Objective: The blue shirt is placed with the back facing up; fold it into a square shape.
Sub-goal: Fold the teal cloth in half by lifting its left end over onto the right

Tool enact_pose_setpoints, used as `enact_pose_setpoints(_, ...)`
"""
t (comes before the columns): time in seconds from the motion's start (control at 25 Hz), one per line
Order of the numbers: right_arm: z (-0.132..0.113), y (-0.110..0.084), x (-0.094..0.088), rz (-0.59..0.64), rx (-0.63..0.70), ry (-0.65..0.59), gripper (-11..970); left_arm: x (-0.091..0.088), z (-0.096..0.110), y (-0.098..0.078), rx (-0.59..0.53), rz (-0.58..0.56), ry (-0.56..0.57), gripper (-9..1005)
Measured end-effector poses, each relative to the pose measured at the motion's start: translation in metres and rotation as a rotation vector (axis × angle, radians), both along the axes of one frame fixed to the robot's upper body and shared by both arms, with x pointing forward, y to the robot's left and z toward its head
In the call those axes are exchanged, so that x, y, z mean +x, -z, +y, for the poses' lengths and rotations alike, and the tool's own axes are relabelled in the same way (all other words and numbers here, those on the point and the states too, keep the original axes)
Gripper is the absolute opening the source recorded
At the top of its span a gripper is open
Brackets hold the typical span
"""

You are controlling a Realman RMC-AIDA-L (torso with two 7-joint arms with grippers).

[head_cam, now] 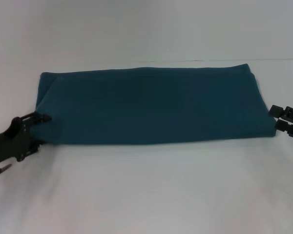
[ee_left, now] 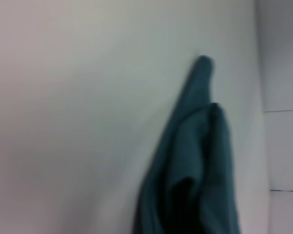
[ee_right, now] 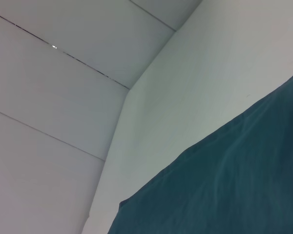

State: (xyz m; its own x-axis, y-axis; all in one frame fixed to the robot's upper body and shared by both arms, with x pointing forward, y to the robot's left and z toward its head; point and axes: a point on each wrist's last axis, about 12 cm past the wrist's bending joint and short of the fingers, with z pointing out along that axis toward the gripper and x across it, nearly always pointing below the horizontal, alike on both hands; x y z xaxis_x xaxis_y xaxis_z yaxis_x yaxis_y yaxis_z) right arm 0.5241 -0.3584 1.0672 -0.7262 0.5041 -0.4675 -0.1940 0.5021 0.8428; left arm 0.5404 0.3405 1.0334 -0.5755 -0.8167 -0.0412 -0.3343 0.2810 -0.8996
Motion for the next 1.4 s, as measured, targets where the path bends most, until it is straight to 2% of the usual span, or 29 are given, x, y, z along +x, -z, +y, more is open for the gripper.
enact_pose_setpoints(0.2, 0.000, 0.000, -0.001, 0.000, 0.005, -0.004, 867, -0.007, 0.003, -0.008, -0.011, -0.109, 0.017, 627)
enact_pose_setpoints(0.44, -0.001, 0.000, 0.000, 0.001, -0.001, 0.004, 868, -0.013, 0.004, 0.004, 0.006, -0.032, -0.008, 610)
enact_pose_setpoints(0.68, -0.002, 0.000, 0.002, 0.000, -0.012, 0.009, 868, -0.003, -0.005, 0.009, 0.040, 0.000, 0.003, 592)
enact_pose_setpoints(1.0, -0.003, 0.001, 0.000, 0.005, -0.015, 0.014, 867, 0.015, -0.013, 0.003, 0.078, -0.017, 0.011, 569)
enact_pose_setpoints(1.4, -0.003, 0.002, -0.001, 0.005, -0.016, 0.014, 868, 0.016, -0.017, 0.005, 0.101, -0.026, 0.011, 540)
